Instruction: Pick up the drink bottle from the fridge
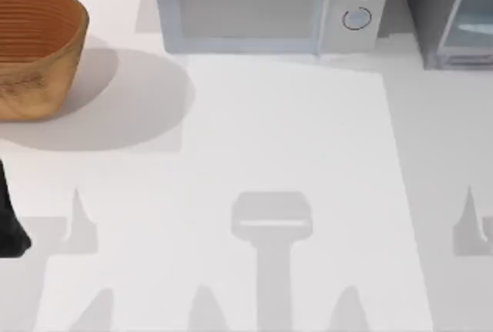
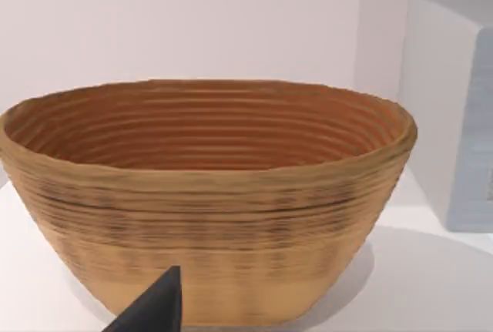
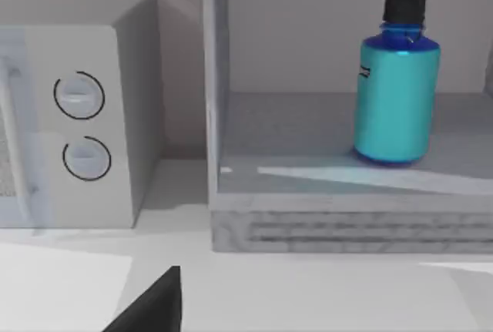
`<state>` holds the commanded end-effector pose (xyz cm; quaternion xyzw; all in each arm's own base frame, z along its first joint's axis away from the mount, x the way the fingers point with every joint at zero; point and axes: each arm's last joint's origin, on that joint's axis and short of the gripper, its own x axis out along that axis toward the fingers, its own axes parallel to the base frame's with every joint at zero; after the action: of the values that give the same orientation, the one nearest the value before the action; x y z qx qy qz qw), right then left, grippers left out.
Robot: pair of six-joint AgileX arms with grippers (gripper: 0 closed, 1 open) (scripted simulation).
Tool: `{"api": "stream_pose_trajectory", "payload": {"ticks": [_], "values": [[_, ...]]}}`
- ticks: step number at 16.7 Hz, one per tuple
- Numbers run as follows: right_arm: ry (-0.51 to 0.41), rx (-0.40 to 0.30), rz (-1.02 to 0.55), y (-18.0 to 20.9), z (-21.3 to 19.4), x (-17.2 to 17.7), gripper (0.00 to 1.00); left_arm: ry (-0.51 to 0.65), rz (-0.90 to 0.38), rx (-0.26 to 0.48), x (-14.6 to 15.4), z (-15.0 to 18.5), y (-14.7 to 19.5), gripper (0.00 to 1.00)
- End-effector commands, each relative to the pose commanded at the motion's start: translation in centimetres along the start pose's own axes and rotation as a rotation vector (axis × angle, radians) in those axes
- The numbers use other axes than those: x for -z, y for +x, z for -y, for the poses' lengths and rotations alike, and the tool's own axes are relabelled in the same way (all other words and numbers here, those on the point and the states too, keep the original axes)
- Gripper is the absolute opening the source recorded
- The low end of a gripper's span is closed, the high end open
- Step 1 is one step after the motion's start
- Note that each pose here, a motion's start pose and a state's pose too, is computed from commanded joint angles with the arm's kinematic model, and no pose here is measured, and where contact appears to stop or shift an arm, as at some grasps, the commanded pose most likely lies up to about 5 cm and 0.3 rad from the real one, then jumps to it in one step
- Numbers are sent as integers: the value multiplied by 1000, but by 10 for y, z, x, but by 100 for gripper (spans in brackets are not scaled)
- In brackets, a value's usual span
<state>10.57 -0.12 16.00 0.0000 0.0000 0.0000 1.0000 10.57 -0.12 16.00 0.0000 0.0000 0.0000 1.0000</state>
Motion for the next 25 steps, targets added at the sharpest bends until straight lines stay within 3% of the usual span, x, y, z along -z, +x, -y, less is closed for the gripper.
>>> {"api": "stream_pose_trajectory", "payload": {"ticks": [7,13,25], "values": [[-4,2,23,9,5,-10,100,0,0,0,0,0,0,100],[-12,7,24,46,25,-18,100,0,0,0,0,0,0,100],[8,1,-16,97,92,40,100,0,0,0,0,0,0,100]]}}
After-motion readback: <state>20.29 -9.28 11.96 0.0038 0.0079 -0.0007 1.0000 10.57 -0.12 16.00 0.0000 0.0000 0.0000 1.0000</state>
